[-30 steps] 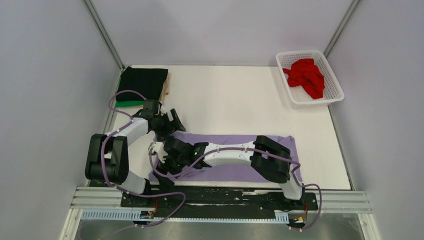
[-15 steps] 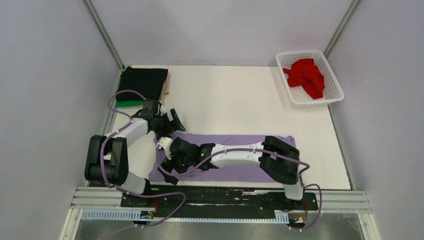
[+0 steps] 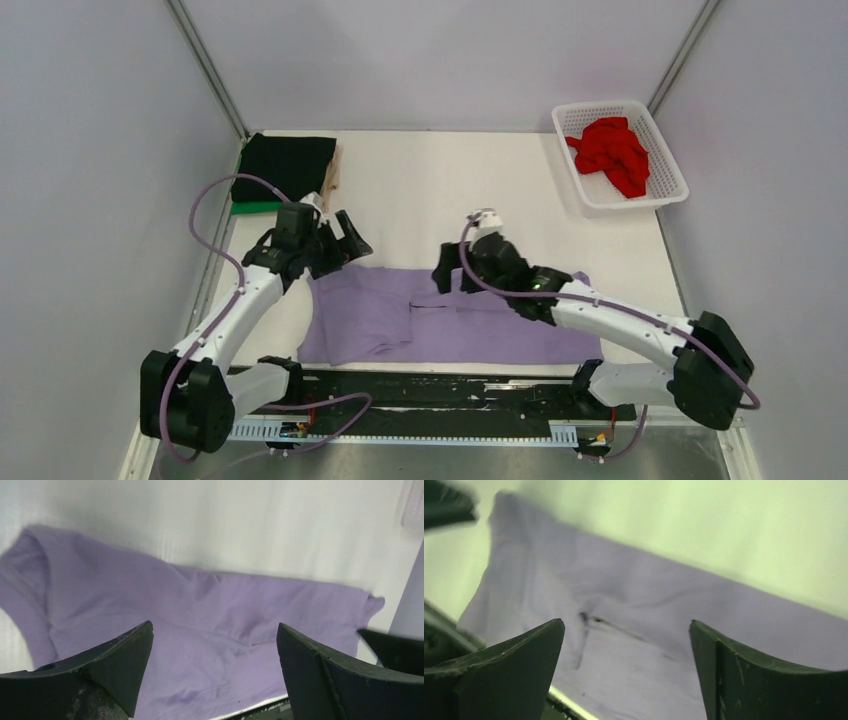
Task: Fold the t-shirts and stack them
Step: Fold the other side of the tshirt into a rectangle, then rotate the tshirt 90 degrees
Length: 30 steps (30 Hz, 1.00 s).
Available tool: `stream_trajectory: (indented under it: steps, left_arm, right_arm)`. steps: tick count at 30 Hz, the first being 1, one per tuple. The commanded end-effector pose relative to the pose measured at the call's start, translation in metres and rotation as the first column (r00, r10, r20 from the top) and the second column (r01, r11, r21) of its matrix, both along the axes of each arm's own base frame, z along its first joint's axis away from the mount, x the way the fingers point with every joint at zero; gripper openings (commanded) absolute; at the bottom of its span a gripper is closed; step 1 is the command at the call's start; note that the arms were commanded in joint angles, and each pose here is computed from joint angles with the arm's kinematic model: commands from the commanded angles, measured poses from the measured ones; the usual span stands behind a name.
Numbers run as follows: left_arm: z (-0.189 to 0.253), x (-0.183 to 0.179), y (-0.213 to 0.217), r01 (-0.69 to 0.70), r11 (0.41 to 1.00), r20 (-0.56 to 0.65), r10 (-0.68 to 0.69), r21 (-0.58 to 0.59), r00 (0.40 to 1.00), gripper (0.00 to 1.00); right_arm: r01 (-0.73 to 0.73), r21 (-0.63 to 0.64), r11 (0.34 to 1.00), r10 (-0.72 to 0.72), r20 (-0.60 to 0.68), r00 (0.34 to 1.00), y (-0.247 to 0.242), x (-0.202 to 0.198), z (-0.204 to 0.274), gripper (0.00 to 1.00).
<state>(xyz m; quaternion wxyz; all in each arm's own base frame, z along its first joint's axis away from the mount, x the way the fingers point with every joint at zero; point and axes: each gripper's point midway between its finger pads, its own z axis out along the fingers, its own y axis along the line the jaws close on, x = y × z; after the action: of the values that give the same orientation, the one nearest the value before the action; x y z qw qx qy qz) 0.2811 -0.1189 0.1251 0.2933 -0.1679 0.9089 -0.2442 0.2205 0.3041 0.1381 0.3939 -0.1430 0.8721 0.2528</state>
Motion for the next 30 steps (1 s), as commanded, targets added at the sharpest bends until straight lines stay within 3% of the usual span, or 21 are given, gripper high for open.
stream_trajectory:
  steps: [1,7,13,21,26,30]
  left_arm:
    - [-0.011,-0.025,-0.033,0.037,0.998,-0.034,-0.038,-0.053,0.999,1.00]
    - [-0.054,-0.038,-0.071,0.108,0.972,-0.084,-0.128,-0.209,0.988,1.00]
    - [-0.093,-0.034,-0.053,0.034,0.995,-0.170,-0.051,-0.098,0.984,1.00]
    - [-0.104,-0.021,-0.023,-0.043,0.999,-0.203,0.035,-0.034,0.978,1.00]
    - [-0.104,0.000,-0.009,-0.084,0.996,-0.206,0.084,0.010,0.975,1.00]
    - [-0.092,0.049,-0.020,-0.085,0.996,-0.178,0.081,-0.011,0.981,1.00]
  right_arm:
    - [0.360,0.051,0.932,-0.348,-0.162,0.924,-0.088,0.027,-0.025,1.00]
    - [0.605,0.052,0.794,-0.585,-0.201,0.785,-0.181,0.051,-0.044,1.00]
    - [0.724,-0.018,0.689,-0.711,-0.211,0.671,-0.245,0.074,-0.074,1.00]
    - [0.902,-0.136,0.411,-0.860,-0.386,0.334,-0.327,0.065,-0.125,1.00]
    - [0.920,-0.144,0.363,-0.861,-0.431,0.272,-0.336,0.057,-0.127,1.00]
    - [0.884,-0.036,0.466,-0.763,-0.522,0.381,-0.305,0.059,-0.112,1.00]
